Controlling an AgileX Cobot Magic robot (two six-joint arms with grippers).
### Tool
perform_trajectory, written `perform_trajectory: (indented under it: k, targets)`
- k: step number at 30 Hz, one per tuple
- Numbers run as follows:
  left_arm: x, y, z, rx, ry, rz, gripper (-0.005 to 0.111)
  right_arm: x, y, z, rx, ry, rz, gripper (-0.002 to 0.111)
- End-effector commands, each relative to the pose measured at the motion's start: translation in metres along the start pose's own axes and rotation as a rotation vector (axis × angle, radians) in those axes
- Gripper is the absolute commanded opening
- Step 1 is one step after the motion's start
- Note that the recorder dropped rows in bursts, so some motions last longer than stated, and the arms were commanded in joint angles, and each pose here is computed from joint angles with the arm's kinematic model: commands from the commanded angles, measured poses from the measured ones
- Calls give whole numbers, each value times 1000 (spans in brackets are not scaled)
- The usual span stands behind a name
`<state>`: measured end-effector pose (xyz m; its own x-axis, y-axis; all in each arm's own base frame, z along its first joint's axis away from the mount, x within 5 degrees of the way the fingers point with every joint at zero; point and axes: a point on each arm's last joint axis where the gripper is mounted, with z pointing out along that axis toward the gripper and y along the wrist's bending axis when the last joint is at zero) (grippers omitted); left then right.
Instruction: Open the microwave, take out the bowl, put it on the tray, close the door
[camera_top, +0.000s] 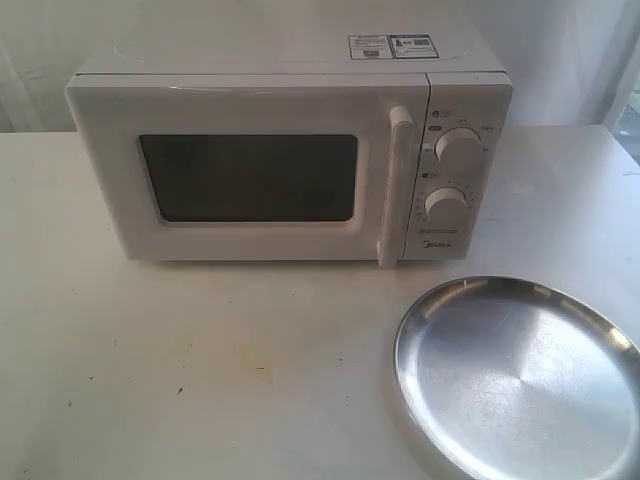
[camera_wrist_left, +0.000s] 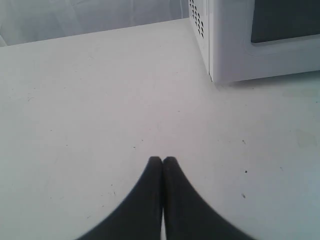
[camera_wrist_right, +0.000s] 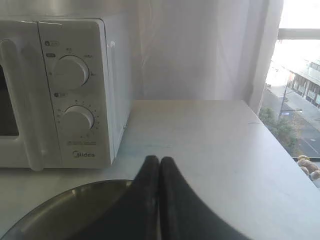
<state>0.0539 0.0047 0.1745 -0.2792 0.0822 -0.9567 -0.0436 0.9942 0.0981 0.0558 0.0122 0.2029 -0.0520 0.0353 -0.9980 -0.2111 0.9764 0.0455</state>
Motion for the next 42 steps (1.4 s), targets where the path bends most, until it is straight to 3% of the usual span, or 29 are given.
perform_trajectory:
  k: [1,20,29,32,35,39,42]
  targets:
    - [1,0,0,2,0,-9,0,1,0,0,6,0,1,0]
    - [1,0,0,2,0,-9,0,-6,0,0,2,-82,13,0]
    - [1,0,0,2,0,-9,0,-38,1,-9,-24,-445,56,0]
    - [1,0,0,2,0,-9,0,-42,1,-11,-51,-494,149,0]
    - [1,0,0,2,0,-9,0,-43,1,-11,-104,-496,351,0]
    - [1,0,0,2,0,-9,0,-45,1,-13,-128,-528,409,0]
    - [1,0,0,2,0,-9,0,-48,2,-14,-184,-552,570,0]
